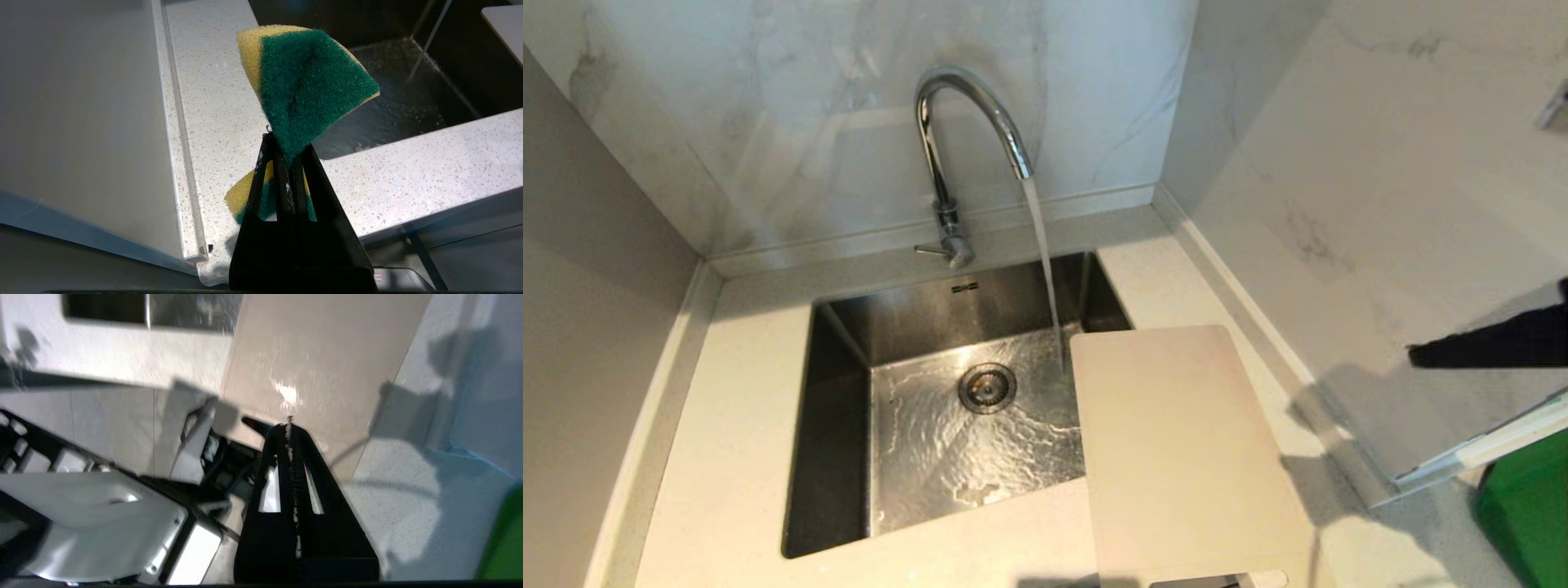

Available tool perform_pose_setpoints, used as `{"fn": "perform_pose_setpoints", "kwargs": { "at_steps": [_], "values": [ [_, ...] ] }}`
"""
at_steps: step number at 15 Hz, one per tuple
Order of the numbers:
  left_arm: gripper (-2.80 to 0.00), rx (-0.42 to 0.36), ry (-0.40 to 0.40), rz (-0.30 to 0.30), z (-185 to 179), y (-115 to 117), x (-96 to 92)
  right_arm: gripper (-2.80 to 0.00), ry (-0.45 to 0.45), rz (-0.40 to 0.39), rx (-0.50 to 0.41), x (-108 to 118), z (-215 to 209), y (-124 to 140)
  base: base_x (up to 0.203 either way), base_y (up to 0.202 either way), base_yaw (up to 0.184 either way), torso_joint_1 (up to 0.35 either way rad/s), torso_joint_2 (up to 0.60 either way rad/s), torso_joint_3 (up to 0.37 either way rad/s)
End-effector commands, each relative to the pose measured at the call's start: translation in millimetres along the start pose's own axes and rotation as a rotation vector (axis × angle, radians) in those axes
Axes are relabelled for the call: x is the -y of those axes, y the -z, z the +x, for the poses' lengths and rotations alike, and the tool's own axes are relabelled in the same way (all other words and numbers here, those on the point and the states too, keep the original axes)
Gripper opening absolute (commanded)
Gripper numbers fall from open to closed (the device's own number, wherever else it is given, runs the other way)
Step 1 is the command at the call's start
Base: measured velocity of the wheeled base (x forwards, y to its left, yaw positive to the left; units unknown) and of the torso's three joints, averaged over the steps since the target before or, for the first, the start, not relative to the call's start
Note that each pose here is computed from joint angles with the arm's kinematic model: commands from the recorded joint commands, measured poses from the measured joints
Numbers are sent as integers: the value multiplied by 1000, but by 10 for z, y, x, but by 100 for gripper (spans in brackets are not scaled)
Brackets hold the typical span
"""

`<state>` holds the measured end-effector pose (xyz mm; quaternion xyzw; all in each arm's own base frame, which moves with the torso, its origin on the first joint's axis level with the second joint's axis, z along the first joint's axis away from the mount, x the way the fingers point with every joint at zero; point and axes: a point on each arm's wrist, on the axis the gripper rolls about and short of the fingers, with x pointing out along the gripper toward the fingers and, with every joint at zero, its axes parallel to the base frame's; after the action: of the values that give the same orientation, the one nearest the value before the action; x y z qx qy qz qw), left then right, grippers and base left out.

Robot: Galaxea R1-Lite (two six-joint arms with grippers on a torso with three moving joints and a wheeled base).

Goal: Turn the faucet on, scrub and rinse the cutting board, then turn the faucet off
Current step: Pick up the cutting board

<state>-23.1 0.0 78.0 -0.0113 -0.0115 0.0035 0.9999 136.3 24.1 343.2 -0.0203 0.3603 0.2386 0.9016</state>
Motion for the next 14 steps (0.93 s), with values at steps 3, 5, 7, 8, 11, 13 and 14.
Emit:
{"fn": "perform_pose_setpoints", "kwargs": {
  "at_steps": [3,5,7,8,11,13,14],
  "values": [
    [-280,-1,0,0,1,0,0,0,11,-177,-205,103,569,137,0,0,0,0,0,0],
    [-280,1,0,0,0,0,0,0,12,-230,-258,120,758,241,0,0,0,0,0,0],
    [-280,0,0,0,0,0,0,0,12,-298,-318,77,921,380,0,0,0,0,0,0],
    [-280,-1,0,0,1,0,0,0,10,-345,-331,36,977,439,0,0,0,0,0,0],
    [-280,0,0,0,0,0,0,0,4,-478,-331,-120,1117,550,0,0,0,0,0,0],
    [-280,0,0,0,0,1,0,0,3,-539,-359,-168,1195,603,0,0,0,0,0,0],
    [-280,-1,0,0,1,0,0,0,-7,-561,-376,-179,1228,628,0,0,0,0,0,0]
  ]
}}
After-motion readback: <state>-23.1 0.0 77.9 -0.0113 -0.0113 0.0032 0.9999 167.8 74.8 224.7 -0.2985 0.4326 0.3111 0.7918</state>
